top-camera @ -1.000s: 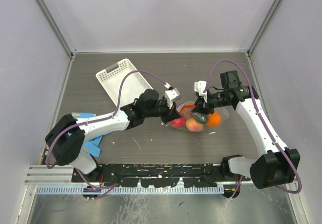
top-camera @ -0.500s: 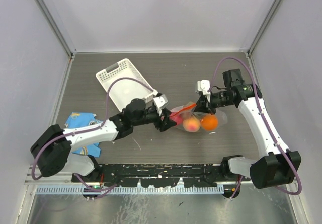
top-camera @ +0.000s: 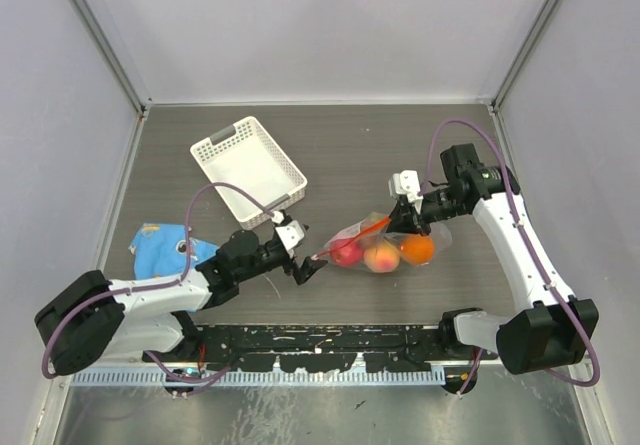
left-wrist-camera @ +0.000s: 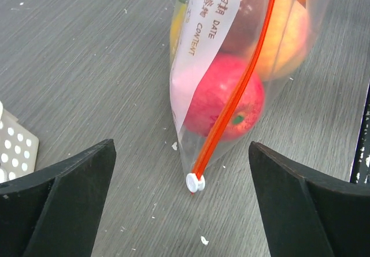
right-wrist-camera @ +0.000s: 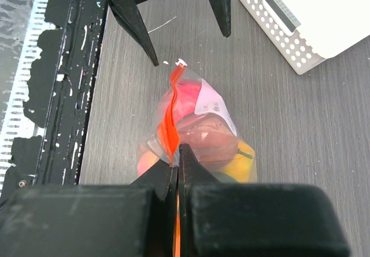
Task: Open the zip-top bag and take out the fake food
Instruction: Adjust the zipper food storage bag at the center of the board.
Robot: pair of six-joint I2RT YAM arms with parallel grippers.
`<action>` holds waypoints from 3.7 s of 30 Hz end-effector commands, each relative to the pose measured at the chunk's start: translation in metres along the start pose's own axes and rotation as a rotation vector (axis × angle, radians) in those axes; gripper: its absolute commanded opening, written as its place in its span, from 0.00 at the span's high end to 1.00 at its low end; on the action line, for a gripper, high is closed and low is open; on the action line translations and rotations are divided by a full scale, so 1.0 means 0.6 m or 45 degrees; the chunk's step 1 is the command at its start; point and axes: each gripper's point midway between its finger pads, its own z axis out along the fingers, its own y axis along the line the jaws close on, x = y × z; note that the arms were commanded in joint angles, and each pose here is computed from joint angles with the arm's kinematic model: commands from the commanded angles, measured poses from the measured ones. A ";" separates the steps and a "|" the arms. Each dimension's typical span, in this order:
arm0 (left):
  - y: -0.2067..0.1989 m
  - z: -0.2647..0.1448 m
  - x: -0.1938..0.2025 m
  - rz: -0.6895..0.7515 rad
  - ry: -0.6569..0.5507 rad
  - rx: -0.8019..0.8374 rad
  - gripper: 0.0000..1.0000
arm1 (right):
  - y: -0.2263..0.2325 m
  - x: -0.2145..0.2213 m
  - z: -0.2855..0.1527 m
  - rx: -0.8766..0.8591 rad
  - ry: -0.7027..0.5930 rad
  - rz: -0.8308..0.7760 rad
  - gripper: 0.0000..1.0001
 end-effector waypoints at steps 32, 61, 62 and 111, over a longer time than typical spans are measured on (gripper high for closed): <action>0.008 0.051 -0.036 -0.046 -0.219 -0.057 0.19 | -0.001 -0.008 0.006 -0.056 -0.045 -0.026 0.99; 0.010 0.089 -0.042 -0.025 -0.228 -0.039 0.53 | -0.001 -0.004 0.006 -0.057 -0.034 -0.024 0.99; 0.009 0.087 -0.044 -0.024 -0.232 -0.037 0.60 | -0.001 -0.004 0.006 -0.058 -0.032 -0.023 0.99; 0.020 0.045 -0.240 -0.221 0.295 0.008 1.00 | -0.046 -0.172 -0.135 0.341 0.166 -0.029 0.05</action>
